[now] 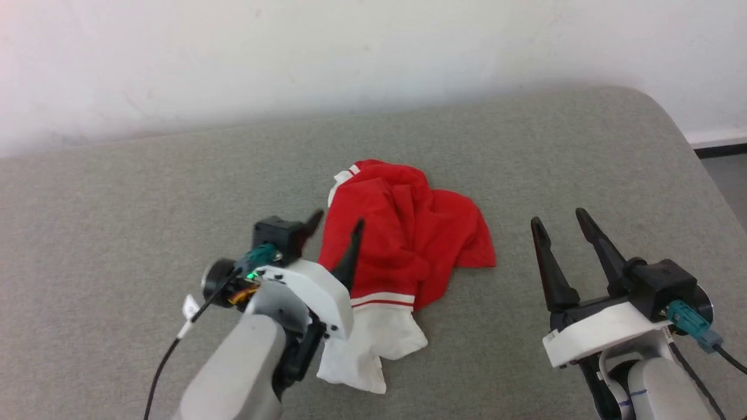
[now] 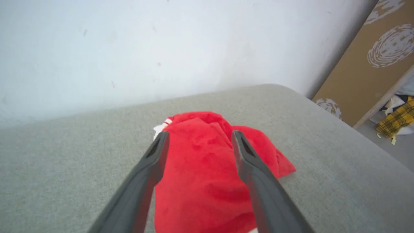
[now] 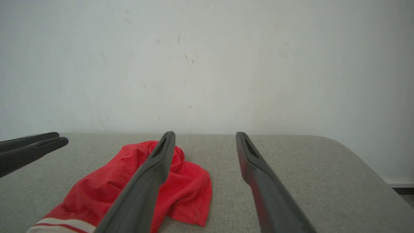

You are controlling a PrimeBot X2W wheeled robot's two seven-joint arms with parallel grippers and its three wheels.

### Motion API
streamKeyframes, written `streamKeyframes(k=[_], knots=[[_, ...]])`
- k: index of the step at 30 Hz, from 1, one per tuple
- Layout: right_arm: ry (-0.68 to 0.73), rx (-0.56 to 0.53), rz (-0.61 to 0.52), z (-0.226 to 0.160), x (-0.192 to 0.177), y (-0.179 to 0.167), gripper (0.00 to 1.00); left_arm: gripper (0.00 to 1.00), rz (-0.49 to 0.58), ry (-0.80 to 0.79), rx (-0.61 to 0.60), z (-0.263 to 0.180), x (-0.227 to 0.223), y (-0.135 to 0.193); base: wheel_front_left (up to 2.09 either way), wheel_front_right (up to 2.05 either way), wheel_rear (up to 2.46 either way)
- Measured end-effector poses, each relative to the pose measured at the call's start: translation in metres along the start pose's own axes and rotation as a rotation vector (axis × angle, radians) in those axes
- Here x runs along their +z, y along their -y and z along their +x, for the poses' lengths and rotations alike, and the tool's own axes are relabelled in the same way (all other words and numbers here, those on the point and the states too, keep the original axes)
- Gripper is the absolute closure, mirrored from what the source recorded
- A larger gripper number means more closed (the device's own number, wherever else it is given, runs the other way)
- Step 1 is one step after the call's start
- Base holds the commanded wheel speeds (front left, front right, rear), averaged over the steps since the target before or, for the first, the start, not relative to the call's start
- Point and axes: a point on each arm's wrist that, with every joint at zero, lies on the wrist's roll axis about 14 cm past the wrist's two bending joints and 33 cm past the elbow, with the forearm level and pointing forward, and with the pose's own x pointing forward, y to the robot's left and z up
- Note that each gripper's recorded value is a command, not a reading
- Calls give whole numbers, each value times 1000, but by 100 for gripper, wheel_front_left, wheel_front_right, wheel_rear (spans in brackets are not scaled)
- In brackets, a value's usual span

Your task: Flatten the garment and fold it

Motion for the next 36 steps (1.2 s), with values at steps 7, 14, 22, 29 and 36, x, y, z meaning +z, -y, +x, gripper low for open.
streamKeyframes(k=[7, 14, 22, 29, 36], knots=[[9, 22, 4, 2, 3, -8, 0, 0, 82, 231, 23, -29, 37, -9, 0, 0, 0], [0, 32, 7, 6, 0, -11, 0, 0, 168, 59, -145, -45, -13, 33, 0, 0, 0], [-12, 31, 20, 6, -6, -11, 0, 0, 252, -282, -303, -52, -90, 69, 0, 0, 0], [-25, 16, 27, 2, -12, -6, 0, 0, 301, -461, -280, -39, -116, 64, 0, 0, 0], [-42, -19, 30, -3, -19, 5, 0, 98, 301, -597, -269, -31, -130, 61, 0, 0, 0]])
